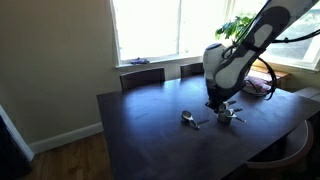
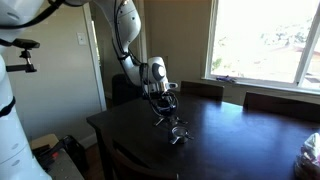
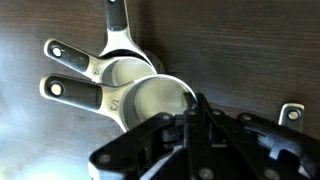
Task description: Stack the cups
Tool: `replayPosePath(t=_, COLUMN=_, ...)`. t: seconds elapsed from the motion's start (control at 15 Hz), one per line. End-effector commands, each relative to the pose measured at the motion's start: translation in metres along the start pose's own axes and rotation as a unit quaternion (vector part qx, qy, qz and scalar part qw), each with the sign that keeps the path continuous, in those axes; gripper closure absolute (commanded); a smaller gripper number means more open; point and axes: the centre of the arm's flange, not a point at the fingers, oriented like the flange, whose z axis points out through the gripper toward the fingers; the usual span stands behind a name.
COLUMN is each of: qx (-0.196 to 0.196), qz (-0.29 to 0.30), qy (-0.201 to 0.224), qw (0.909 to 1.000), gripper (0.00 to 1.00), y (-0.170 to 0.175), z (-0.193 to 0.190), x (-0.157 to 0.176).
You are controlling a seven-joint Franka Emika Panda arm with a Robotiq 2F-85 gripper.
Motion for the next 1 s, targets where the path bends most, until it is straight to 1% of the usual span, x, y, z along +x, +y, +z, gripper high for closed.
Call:
replayPosePath(t=0.0, qx=-0.001, qz=0.018, qy=-0.001, qw=0.9998, gripper=0.96, y=0.007, z=-0.002, x=0.006)
replayPosePath(t=0.4, qx=0.003, qz=0.062, qy=-0.011, qw=0.998, gripper=0.96, y=0.031, z=0.001, x=0.02)
replayPosePath(t=0.73, qx=0.01, qz=0.105, qy=-0.037, qw=0.9937, gripper=0.96, y=0.062, z=0.024, x=0.037)
replayPosePath(t=0.93, qx=0.018, qz=0.122, qy=-0.046, qw=0.9913, gripper=0.96, y=0.071, z=0.042, x=0.049)
